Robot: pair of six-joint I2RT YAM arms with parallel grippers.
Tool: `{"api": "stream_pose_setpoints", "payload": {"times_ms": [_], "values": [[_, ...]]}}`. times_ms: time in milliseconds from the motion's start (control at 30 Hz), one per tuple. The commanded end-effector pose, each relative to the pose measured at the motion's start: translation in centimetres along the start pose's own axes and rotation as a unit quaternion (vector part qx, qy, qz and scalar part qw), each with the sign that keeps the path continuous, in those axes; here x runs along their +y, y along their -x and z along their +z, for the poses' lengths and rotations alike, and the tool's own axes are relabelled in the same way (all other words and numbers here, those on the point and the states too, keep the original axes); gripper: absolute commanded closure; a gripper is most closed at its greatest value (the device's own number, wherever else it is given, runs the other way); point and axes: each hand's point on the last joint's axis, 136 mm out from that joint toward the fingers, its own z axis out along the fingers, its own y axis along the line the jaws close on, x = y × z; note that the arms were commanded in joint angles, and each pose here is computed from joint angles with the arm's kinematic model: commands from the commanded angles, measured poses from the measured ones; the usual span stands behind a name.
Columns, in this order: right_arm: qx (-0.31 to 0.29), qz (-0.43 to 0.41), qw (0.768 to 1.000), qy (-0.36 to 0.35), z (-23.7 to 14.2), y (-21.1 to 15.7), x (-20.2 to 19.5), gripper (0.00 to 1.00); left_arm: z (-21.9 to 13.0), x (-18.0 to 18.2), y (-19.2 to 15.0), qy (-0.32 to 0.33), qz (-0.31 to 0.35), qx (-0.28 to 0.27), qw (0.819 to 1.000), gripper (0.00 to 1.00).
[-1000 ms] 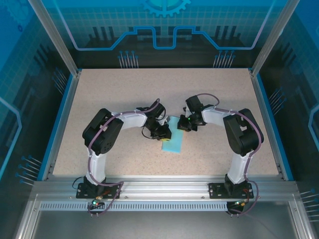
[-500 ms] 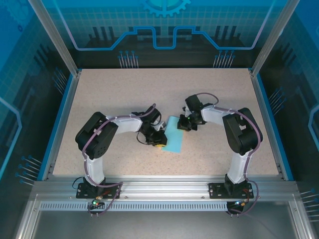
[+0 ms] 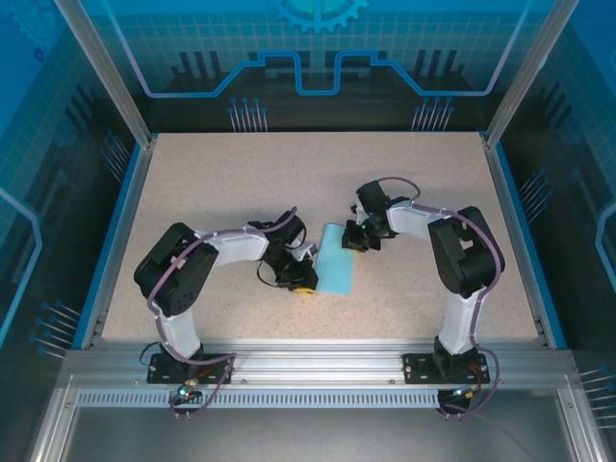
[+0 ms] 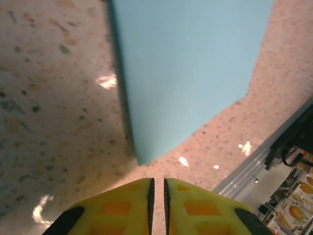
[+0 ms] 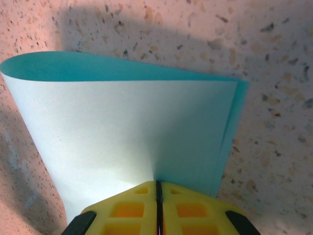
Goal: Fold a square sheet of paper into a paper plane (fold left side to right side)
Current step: First fold the square sheet of paper in half at the center of the table, then hold the square sheet of paper at the center of the table.
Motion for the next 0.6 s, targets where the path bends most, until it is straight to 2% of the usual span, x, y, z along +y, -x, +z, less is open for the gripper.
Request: {"api": "stream_pose_setpoints", "payload": {"times_ms": [0, 267, 567], "values": [[0.024, -0.001, 0.998, -0.051, 1.4, -1.1, -2.6, 0.91, -2.4, -2.9, 1.1, -0.037, 0.023, -0.020, 0.999, 0.82], [0.020, -0.008, 0.999, -0.039, 1.2, -1.3, -2.0, 0.91, -1.5, -4.2, 6.2, -0.034, 0.032, -0.031, 0.998, 0.83], [0.003, -0.025, 1.000, 0.007, 0.4, -0.5, 0.2, 0.90, 1.6, -3.1, 6.8, -0.011, 0.027, 0.001, 1.000, 0.83]]}}
